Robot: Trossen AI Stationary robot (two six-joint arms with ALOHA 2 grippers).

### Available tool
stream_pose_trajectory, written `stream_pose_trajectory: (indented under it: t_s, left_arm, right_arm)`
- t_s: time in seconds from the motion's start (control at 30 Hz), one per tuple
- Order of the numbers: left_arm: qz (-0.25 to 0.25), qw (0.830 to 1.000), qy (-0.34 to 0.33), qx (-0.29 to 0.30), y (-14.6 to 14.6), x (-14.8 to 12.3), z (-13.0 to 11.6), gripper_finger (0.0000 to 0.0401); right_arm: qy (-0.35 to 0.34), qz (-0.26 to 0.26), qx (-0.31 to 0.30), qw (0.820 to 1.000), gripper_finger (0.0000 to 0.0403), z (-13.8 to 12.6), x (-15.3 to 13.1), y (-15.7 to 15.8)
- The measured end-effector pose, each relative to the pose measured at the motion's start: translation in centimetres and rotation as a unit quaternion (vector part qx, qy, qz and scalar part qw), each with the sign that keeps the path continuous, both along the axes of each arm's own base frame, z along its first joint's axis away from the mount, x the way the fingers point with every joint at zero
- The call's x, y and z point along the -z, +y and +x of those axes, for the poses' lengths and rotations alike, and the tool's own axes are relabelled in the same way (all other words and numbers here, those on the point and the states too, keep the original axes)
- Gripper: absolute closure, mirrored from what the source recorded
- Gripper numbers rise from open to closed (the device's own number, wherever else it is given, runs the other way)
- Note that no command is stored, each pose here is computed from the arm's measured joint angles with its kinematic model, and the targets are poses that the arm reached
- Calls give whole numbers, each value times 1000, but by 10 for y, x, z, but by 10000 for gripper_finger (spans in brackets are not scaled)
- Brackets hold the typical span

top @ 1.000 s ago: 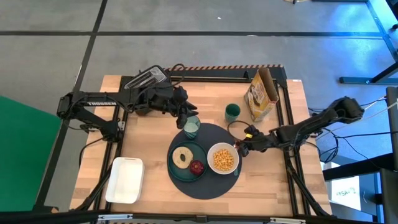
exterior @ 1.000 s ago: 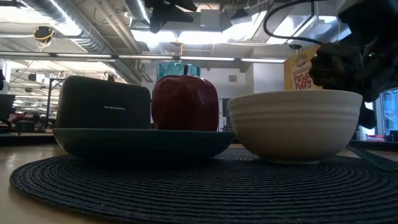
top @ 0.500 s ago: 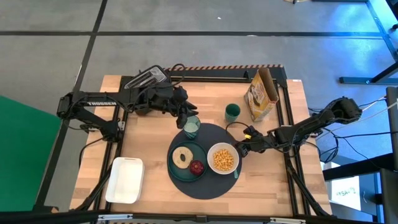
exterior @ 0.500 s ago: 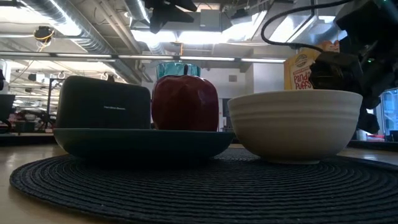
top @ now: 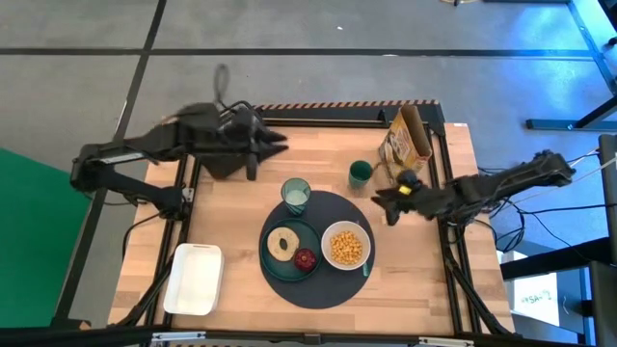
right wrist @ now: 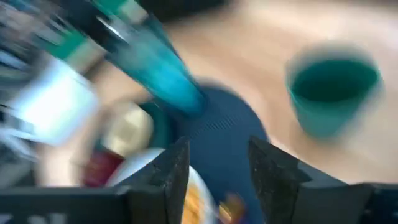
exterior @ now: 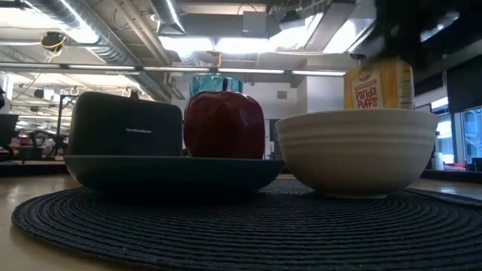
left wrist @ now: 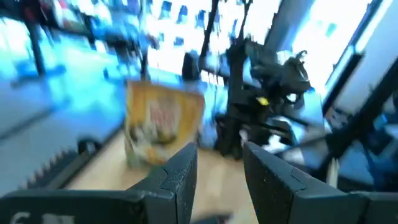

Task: Arrange a breakfast setting
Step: Return to Home Position

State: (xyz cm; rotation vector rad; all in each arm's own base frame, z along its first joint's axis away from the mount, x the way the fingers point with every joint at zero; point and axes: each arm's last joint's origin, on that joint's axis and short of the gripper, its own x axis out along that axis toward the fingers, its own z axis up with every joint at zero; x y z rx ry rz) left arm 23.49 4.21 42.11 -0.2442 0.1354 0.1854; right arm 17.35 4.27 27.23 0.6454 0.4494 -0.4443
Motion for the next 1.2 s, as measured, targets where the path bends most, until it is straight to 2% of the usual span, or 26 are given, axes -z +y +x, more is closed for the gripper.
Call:
stream_pose_trajectory:
  t_s: [0.07,0.13,0.2,0.27,0.4,0.5,0.6,0.73,0.83,0.9,0.97,1.07,1.2]
  left_arm:
    - [14,999,-32,-10,-2,-11,-10,277]
    - [31,997,-68,-11,-6,-21,-17,277]
    - [48,994,-99,-16,-15,-29,-21,281]
    - [71,991,-106,-31,-26,-32,-21,299]
    - [108,991,-80,-6,-48,-24,-18,374]
    - [118,991,-55,26,-57,-11,-27,392]
    - [110,991,-65,44,-59,4,-41,399]
    - [90,990,-86,71,-61,47,-51,400]
    - [88,986,-110,87,-60,81,-57,399]
    - [93,988,-96,80,-58,103,-65,397]
    - [99,989,-87,70,-56,118,-73,397]
    - [100,989,-86,68,-55,133,-84,399]
    - [113,987,-98,61,-53,148,-99,399]
  right_arm:
    - [-77,-31,-34,996,274,6,-34,2]
    - [-143,-78,-100,982,304,12,-65,6]
    - [-181,-125,-168,961,349,18,-90,11]
    - [-188,-162,-227,942,388,18,-109,14]
    - [-206,-188,-238,930,398,-1,-150,8]
    - [-219,-215,-240,921,400,-28,-166,-1]
    - [-218,-230,-226,921,402,-53,-164,-11]
    - [-210,-258,-201,922,402,-75,-145,-20]
    - [-225,-259,-194,919,402,-82,-122,-22]
    - [-249,-257,-190,914,402,-84,-108,-23]
    - [-244,-265,-192,913,402,-88,-89,-24]
    - [-225,-247,-195,922,402,-88,-61,-24]
    - [-222,-243,-209,921,403,-90,-39,-24]
